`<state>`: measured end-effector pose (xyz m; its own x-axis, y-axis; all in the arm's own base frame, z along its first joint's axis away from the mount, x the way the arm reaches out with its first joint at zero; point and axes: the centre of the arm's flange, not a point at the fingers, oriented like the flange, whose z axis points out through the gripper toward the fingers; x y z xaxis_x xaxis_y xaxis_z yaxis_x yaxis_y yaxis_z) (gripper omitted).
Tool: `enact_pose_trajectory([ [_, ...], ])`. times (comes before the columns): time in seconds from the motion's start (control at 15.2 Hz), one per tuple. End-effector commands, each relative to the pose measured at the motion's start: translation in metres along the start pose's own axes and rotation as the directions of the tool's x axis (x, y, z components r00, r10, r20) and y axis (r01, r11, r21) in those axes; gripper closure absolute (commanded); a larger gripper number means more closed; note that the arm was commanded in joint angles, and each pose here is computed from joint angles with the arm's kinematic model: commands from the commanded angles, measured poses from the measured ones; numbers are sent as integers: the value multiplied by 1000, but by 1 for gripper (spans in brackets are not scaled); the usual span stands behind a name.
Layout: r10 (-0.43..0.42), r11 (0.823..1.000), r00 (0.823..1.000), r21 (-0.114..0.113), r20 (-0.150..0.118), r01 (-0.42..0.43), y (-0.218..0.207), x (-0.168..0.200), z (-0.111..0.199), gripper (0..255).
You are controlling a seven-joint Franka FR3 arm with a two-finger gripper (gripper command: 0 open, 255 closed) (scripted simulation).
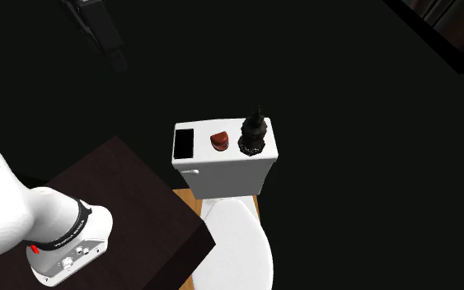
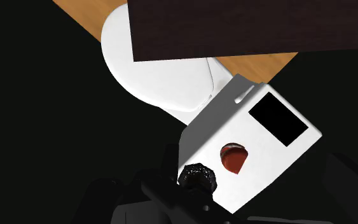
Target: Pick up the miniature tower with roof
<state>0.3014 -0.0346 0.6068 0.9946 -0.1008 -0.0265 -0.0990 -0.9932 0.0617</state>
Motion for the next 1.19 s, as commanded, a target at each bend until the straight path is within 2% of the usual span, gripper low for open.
enact_pose_trajectory([
  [0.0,0,1000,1000,0,0,0,0,0,0,0],
  [1.12,22,1000,995,9,-96,-21,9,148,155,0],
])
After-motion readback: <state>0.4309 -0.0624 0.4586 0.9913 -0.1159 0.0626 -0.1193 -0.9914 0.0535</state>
